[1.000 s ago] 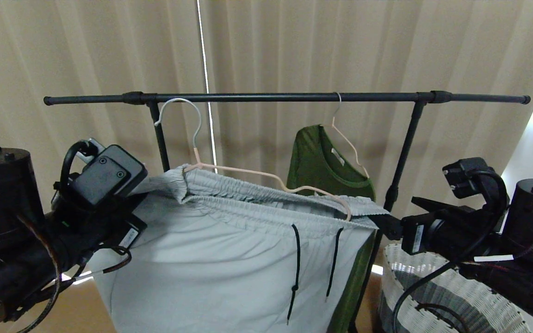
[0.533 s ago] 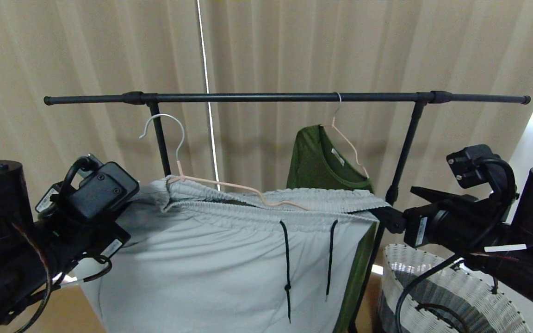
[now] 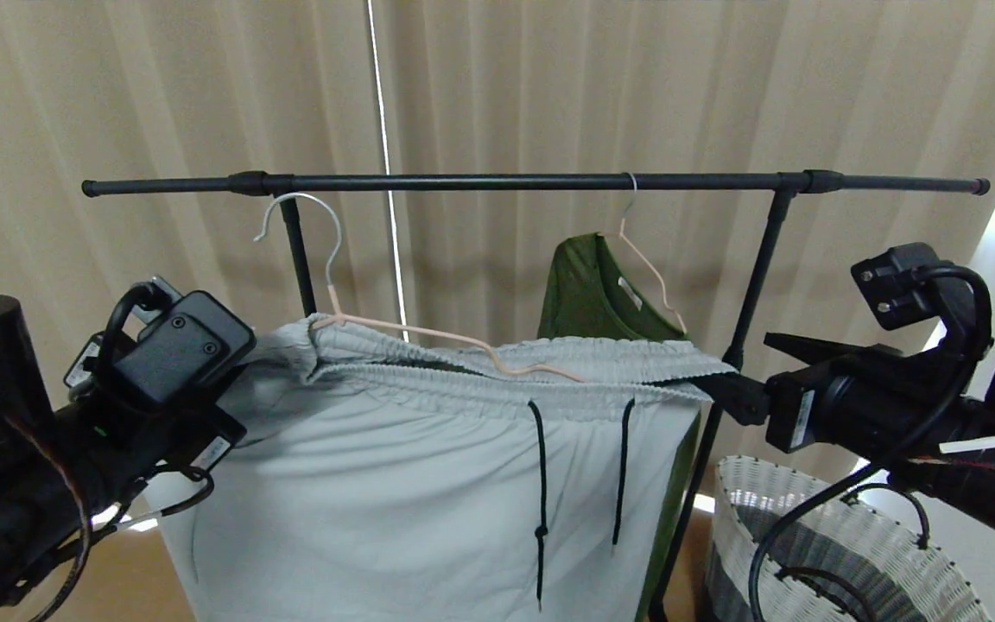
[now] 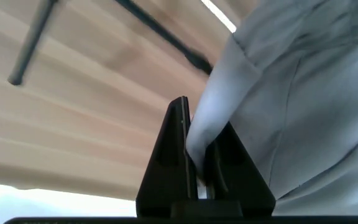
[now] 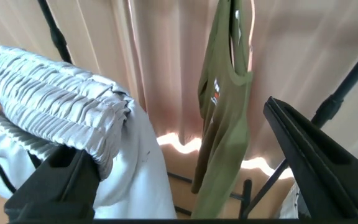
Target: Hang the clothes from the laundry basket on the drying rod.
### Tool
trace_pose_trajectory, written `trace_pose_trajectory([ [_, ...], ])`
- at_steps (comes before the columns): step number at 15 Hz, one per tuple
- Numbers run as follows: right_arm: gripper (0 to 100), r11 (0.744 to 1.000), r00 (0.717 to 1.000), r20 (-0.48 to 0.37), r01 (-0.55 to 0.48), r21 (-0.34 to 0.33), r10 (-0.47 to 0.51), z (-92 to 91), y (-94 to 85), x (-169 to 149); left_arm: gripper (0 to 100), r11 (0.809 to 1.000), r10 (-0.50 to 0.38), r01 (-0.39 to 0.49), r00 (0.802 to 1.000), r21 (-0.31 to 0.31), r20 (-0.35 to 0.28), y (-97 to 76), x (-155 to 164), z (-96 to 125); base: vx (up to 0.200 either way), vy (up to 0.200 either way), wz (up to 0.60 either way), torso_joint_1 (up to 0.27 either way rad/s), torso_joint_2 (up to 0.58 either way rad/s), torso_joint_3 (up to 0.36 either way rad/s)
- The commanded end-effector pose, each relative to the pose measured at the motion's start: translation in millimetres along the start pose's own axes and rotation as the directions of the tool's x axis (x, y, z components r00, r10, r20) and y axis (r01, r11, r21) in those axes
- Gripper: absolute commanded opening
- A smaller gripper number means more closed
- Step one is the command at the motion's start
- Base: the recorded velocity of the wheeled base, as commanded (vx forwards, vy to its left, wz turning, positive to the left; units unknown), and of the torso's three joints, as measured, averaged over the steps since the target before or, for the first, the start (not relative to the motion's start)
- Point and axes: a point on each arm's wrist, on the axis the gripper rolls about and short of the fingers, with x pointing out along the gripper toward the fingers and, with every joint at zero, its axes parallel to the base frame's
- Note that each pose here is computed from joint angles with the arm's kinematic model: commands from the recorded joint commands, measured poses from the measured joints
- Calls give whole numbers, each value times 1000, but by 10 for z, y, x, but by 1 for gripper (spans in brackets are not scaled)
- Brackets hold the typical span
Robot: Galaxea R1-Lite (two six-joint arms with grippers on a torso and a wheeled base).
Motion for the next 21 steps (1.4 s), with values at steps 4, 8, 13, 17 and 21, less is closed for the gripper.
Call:
trace_pose_trajectory([
  [4, 100, 1000, 998, -66, 0, -6, -1, -74, 79, 519, 0, 998, -53, 57, 994, -39, 101, -124, -79, 116, 0, 0, 0, 0, 0, 0],
  [8, 100, 999, 997, -66, -40, -11, 40, -72, 209, 587, 0, 991, -117, 125, 982, -42, 146, -193, -87, 151, 0, 0, 0, 0, 0, 0],
  [13, 100, 999, 999, 1, -51, -3, 51, 102, 237, 554, 0, 988, -154, 155, 983, -8, 97, -292, -101, 4, 0, 0, 0, 0, 0, 0],
  [17, 100, 1000, 1000, 18, 19, 12, -19, 156, 30, 552, 0, 993, -116, 117, 991, -14, 60, -215, -60, -60, 0, 0, 0, 0, 0, 0],
  [21, 100, 1000, 1000, -15, -20, -1, 20, 50, 71, 382, 0, 997, -56, 57, 998, -45, 17, -191, 10, -17, 0, 0, 0, 0, 0, 0],
])
